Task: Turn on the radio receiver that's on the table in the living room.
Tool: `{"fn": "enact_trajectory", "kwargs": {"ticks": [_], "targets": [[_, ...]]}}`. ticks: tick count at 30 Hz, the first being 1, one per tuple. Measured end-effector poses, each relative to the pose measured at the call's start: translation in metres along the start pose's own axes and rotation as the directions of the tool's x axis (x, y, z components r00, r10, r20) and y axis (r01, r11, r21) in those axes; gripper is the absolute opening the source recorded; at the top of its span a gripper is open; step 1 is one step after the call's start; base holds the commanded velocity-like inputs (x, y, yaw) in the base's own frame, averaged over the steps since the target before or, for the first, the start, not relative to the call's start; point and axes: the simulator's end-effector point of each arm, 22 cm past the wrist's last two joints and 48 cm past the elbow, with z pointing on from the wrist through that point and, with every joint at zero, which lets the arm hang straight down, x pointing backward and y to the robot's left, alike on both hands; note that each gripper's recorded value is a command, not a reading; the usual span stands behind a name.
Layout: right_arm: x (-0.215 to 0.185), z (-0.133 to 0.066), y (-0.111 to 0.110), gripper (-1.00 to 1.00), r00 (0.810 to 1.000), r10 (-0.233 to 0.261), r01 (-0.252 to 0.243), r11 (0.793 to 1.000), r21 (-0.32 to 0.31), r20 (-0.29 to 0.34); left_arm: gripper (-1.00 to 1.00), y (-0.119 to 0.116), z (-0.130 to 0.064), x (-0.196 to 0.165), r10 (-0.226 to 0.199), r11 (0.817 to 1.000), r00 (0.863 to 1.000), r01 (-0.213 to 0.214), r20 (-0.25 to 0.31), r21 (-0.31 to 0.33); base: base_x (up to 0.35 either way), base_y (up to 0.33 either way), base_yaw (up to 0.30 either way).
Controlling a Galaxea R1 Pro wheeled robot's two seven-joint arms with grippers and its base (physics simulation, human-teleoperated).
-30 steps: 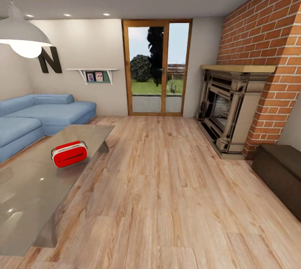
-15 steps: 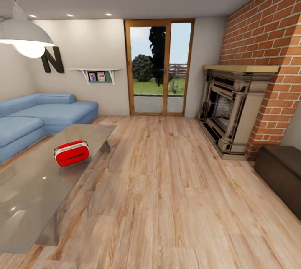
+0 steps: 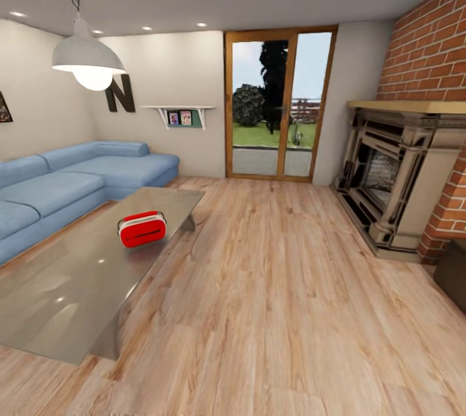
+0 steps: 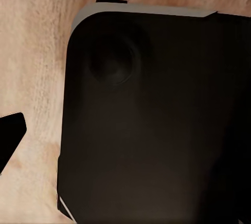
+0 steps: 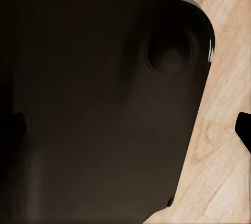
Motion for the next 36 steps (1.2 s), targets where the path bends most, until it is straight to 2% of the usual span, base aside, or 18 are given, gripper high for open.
{"fn": "enact_trajectory", "kwargs": {"ticks": [20,31,36], "targets": [[-0.0001,0.0000,0.0000,1.00,1.000,0.000,0.000,1.000,0.000,0.000,1.00,0.0001,0.0000,0.0000,0.000,1.000,1.000,0.000,0.000,0.000,0.000,0.000,0.273],[0.0024,0.0000,-0.0011,1.00,1.000,0.000,0.000,1.000,-0.004,-0.009,1.00,-0.0008,0.0000,0.0000,0.002,1.000,1.000,-0.002,0.000,0.003,0.000,0.000,0.006],[0.0016,0.0000,0.0003,1.00,1.000,0.000,0.000,1.000,-0.006,-0.006,1.00,-0.0012,0.0000,0.0014,0.007,1.000,1.000,-0.007,-0.006,0.006,0.317,0.000,0.000]]}}
